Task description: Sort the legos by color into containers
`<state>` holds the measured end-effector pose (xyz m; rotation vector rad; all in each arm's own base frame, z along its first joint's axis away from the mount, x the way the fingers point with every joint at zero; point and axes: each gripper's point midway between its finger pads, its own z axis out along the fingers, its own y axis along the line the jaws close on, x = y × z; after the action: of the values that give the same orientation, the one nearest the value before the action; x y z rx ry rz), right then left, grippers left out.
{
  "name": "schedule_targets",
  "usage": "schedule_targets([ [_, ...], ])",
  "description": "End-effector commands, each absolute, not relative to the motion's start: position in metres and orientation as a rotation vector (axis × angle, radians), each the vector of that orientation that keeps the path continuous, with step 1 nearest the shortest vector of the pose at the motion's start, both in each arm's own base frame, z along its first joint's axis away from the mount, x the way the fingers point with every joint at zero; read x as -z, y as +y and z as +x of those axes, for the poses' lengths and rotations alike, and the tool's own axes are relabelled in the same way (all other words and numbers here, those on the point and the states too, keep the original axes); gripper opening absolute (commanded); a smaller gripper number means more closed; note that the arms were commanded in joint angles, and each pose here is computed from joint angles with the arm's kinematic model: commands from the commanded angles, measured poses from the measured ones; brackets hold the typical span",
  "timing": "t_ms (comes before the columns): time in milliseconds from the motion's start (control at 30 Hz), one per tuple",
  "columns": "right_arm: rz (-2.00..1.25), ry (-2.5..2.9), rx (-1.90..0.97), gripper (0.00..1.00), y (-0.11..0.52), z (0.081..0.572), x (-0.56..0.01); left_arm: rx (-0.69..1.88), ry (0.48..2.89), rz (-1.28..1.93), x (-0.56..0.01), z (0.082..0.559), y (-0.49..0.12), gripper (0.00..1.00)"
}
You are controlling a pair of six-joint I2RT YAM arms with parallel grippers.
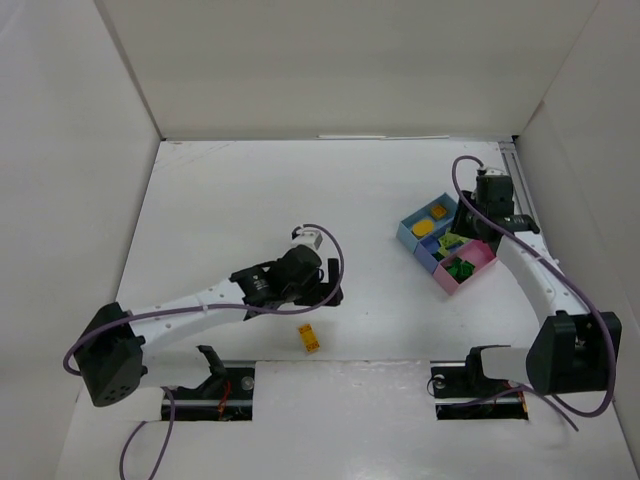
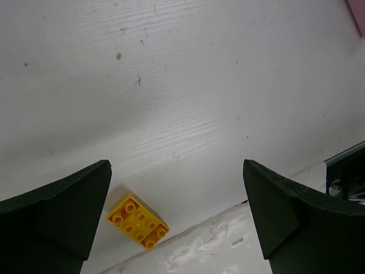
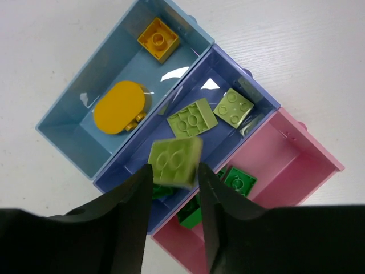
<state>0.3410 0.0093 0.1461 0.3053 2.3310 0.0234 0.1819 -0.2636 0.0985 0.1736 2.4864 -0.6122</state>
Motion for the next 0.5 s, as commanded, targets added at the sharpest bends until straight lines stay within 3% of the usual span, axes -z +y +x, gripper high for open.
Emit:
schedule_targets([
  [0,0.276,2.279,-0.011,0.45,0.011,0.353,-0.155,0.61,2.497,0.004,-0.1,0.176,-0.251,1.0],
  [100,0.259,2.283,-0.03,0.66,0.017,0.353,-0.155,0.605,2.529,-0.02,-0.091,0.166,-0.248,1.0],
  [200,0.235,2.277,-0.032,0.74,0.02,0.35,-0.159,0.574,2.552,-0.059,-0.087,0.163,-0.242,1.0],
  [467,0.225,2.229,-0.004,0.76,0.021,0.34,-0.179,0.424,2.723,-0.083,-0.056,0.124,-0.23,1.0],
])
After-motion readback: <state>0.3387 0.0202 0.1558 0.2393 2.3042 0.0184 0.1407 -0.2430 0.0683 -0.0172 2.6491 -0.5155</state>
